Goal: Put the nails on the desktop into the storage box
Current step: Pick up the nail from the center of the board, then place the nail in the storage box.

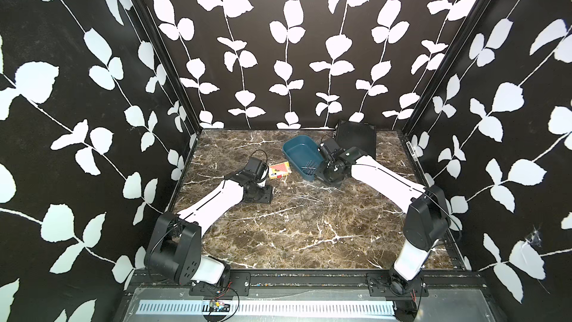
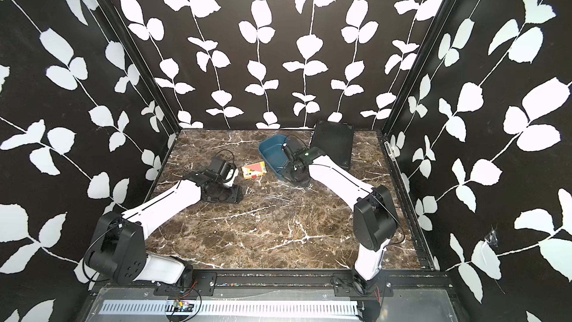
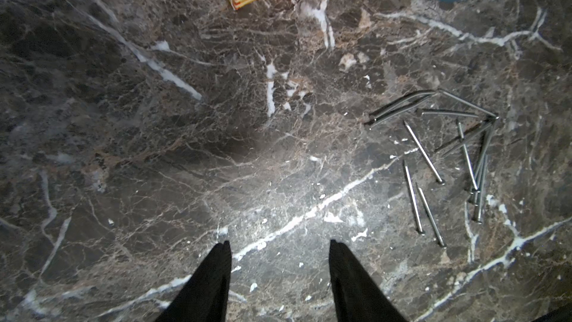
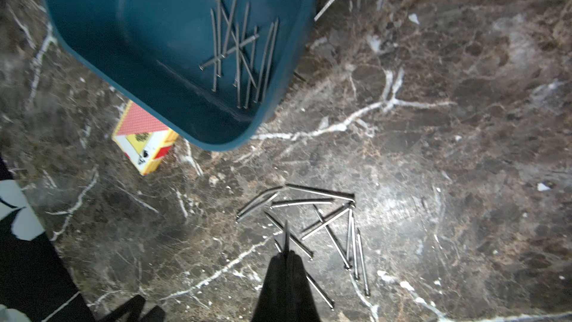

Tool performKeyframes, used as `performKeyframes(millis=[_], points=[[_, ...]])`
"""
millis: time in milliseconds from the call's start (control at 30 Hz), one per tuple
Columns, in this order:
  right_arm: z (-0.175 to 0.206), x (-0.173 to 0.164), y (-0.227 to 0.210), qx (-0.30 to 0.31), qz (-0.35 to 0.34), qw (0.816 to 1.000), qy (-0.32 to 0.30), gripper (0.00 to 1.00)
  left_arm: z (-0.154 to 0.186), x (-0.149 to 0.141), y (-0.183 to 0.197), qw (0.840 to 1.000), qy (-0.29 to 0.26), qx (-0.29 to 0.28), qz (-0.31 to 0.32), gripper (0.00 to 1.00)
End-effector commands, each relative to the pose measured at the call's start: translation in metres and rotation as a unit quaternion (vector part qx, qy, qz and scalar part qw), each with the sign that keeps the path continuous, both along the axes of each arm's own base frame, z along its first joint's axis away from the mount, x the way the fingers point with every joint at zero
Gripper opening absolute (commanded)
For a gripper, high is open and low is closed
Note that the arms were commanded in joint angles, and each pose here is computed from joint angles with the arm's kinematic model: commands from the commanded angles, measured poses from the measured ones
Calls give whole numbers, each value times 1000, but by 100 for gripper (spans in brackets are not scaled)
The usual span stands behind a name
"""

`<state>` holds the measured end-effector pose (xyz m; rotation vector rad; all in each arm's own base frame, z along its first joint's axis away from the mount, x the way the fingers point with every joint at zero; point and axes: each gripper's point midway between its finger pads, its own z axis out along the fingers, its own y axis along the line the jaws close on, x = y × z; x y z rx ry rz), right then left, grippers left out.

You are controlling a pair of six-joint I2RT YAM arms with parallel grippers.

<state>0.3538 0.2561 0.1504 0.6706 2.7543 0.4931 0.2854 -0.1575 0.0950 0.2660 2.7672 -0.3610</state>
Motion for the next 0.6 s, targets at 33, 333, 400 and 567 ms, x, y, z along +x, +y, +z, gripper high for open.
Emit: performKeyframes(millis=[33,333,400,567], points=[[11,43,10,26,-21,999,-26,0,8,-2,5,1000,-3,5,4,53],[-21,107,20,21,-40,999,-31,0,14,-13,15,1000,4,20,6,54],[-32,117,21,19,-45,998,-29,0,17,-14,15,1000,4,20,6,54],[-58,129,23,10,-46,999,-14,0,20,-14,13,1000,7,18,0,54]])
